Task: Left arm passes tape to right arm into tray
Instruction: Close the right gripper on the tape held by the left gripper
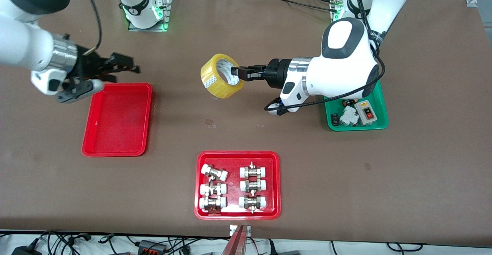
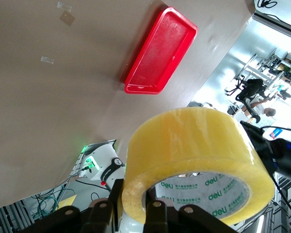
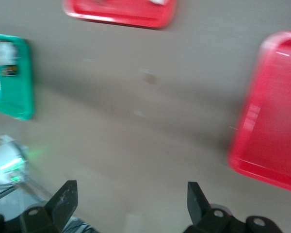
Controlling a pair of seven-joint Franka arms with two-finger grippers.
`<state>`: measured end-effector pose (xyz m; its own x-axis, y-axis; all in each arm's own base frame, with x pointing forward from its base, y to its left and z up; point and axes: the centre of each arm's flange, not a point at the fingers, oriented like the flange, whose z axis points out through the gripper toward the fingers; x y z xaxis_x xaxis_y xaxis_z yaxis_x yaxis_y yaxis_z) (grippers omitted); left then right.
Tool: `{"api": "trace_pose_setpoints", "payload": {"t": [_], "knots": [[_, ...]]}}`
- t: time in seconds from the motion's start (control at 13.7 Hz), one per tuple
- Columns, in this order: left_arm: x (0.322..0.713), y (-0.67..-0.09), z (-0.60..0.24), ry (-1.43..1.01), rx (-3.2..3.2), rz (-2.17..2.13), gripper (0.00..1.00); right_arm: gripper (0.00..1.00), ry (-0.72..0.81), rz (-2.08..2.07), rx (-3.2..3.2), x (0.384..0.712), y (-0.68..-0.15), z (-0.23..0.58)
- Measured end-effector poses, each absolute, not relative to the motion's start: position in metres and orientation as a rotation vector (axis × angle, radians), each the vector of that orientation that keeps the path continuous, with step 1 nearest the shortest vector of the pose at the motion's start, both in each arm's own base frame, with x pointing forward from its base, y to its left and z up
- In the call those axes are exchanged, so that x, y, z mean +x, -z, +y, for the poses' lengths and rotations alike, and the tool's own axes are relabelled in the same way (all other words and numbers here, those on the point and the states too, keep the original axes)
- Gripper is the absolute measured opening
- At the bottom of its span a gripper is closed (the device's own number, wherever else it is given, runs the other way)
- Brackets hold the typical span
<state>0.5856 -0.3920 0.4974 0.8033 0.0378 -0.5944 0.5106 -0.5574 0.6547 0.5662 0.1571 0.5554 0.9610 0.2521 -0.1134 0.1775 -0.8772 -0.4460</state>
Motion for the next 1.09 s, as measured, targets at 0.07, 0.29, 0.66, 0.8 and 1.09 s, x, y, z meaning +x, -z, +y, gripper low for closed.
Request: {"api": "trace_pose_setpoints", "payload": {"t": [0.07,0.29,0.66,0.8,1.09], "knots": [[0.588,-0.498,-0.388,0.659,2.085,0.412,0.22,1.0,-0.2,-0.31,-2.617,0.566,-0.57,0.183],[0.594,-0.5,-0.379,0.652,2.08,0.424,0.22,1.0,-0.162,-0.181,-2.484,0.574,-0.604,0.24],[0.593,-0.5,-0.38,0.655,2.08,0.421,0.22,1.0,-0.05,-0.135,-2.42,0.581,-0.604,0.304],[0.593,-0.5,-0.38,0.655,2.08,0.421,0.22,1.0,-0.036,-0.137,-2.415,0.579,-0.6,0.321],[0.593,-0.5,-0.381,0.657,2.081,0.42,0.22,1.0,-0.054,-0.124,-2.402,0.582,-0.592,0.325]]}}
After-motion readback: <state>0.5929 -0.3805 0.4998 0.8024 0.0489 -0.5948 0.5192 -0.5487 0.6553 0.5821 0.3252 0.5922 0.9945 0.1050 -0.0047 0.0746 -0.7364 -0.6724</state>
